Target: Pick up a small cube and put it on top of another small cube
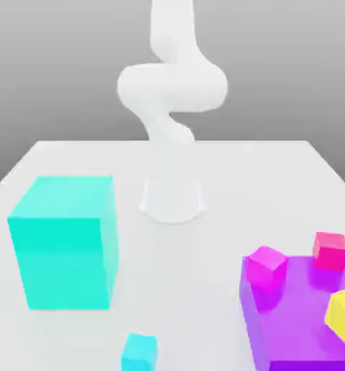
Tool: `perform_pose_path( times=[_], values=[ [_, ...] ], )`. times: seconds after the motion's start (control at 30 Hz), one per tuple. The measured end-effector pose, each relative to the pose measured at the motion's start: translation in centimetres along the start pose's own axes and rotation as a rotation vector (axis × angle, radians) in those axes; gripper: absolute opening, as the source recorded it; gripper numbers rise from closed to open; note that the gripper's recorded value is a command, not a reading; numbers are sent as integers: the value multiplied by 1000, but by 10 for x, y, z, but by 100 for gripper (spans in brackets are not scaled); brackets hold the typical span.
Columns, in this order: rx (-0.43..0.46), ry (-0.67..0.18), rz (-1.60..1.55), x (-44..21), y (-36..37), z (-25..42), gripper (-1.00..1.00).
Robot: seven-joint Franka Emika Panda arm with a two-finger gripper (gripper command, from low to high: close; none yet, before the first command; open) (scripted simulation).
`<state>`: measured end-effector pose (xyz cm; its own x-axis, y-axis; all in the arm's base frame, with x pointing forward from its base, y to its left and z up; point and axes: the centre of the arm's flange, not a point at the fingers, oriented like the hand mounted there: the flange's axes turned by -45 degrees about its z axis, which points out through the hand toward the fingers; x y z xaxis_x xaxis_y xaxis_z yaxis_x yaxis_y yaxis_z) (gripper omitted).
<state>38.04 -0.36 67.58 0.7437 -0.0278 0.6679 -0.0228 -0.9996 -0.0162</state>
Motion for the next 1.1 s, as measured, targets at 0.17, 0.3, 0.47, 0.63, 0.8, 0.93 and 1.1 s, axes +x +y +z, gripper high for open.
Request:
perform_pose_path(
  times=[0.17, 0.3, 0.47, 0.63, 0.8, 0.93, 1.1],
  values=[
    [-12, -139, 28, -10, 9, 99, 0],
    [-21, -246, 50, -30, 16, 173, 0],
    [-35, -380, 79, -71, 27, 259, 0],
    [-51, -514, 111, -128, 39, 335, 0],
    [-67, -648, 139, -198, 48, 399, 0],
    [-77, -722, 154, -251, 53, 440, 0],
    [-77, -728, 155, -285, 54, 475, -100]
  ],
)
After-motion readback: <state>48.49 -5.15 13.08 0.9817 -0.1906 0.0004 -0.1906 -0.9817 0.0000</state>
